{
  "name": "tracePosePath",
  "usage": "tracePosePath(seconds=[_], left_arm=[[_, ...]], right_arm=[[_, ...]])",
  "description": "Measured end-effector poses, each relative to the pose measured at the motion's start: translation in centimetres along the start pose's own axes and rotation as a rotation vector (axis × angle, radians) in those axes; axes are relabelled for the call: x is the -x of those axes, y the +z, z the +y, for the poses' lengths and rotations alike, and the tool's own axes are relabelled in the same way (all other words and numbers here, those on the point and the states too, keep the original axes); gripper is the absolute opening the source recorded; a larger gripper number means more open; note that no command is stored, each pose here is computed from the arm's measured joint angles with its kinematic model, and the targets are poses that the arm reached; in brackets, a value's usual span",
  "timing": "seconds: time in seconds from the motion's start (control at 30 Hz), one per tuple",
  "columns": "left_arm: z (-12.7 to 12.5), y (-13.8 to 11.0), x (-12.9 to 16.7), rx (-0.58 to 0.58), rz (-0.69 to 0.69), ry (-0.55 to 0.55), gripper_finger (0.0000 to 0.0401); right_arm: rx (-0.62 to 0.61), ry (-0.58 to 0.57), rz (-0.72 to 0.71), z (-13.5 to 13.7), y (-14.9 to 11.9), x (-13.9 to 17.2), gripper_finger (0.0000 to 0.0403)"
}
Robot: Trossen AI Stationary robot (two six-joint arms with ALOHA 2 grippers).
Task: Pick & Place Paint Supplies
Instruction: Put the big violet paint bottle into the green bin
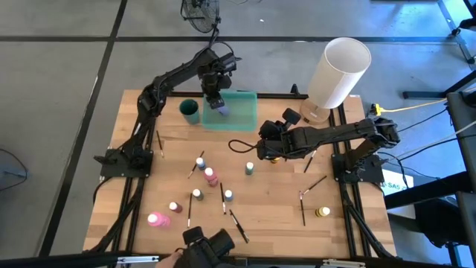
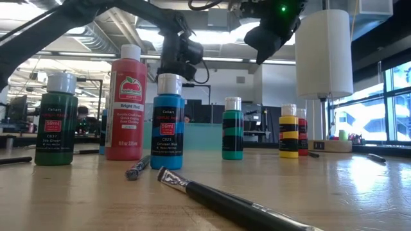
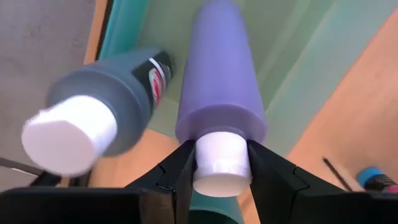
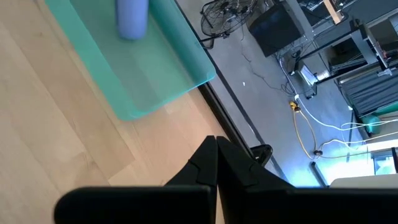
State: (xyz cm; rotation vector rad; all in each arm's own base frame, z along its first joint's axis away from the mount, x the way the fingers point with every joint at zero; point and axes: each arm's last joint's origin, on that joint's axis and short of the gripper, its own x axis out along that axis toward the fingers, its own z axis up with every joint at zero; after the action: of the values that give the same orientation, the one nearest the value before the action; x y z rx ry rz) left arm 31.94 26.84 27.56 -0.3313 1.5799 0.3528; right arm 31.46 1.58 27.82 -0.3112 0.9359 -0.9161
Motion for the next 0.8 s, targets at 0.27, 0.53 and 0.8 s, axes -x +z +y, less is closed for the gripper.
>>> tracePosePath(seconds=[0.27,0.53,0.8], left_arm=[[-0.30,0.24,-0.13,-0.114,0.003,0.034,0.0127],[-0.19,0.53,0.14,-0.148,-0.006,0.126,0.0127],[-0.72,0.50,0.20,-0.204,0.019,0.145,0.0119]], right_arm=[[-0.003,-0.001,-0.003,0.01,0.03,0.00,0.0001],[-0.004,-0.002,-0.004,0.00,0.04,0.00,0.0001],[-0.003,-0.004,-0.004,-0.01,0.04,-0.01,0.0001]])
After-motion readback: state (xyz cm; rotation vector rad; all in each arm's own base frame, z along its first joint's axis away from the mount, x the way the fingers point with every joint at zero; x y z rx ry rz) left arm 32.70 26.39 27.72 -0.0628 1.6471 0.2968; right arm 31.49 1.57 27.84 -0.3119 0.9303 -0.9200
